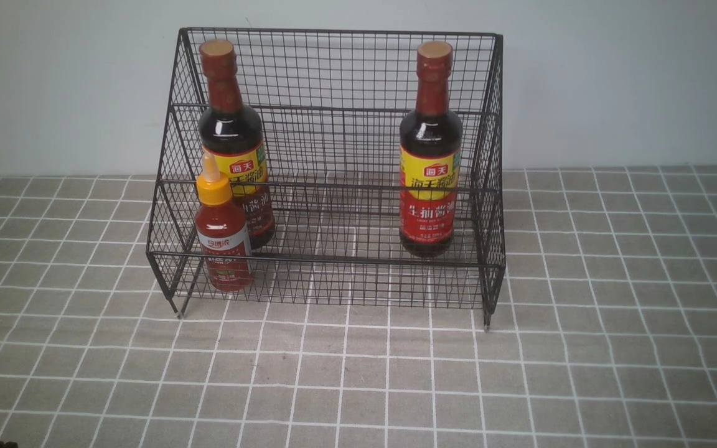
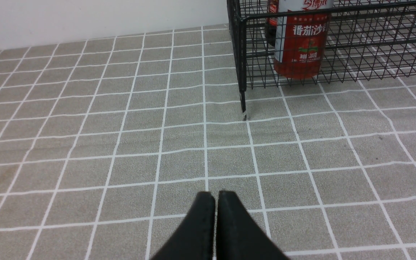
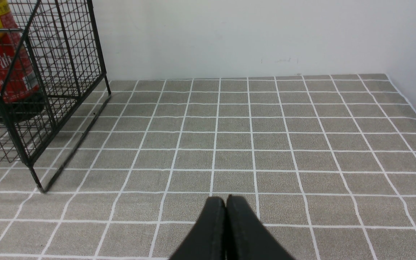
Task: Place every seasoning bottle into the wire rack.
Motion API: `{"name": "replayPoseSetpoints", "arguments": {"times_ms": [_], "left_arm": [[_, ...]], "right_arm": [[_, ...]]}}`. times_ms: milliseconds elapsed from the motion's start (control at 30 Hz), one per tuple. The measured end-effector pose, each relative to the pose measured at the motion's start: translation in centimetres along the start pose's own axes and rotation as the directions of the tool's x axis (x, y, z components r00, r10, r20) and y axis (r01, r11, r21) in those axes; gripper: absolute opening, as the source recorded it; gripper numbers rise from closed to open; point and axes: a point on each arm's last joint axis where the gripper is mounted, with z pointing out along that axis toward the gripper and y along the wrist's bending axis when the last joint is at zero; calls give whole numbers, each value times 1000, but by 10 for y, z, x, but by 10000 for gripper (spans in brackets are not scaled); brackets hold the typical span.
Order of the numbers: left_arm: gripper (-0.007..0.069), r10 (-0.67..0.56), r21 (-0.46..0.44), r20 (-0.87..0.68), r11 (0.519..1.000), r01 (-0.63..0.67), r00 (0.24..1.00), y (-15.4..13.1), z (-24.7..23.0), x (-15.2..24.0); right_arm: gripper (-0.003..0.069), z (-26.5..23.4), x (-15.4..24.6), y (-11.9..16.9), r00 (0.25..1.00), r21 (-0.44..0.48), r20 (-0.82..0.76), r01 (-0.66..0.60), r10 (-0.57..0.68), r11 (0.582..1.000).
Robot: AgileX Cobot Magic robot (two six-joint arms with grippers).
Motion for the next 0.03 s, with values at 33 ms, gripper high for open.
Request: {"name": "replayPoseSetpoints", "arguments": {"times_ms": [33], "left_arm": [[-7, 0, 0, 0, 1000, 0, 1000, 0, 0, 0]], "right_arm": [[-14, 0, 0, 0, 1000, 0, 0, 0, 0, 1000]]}}
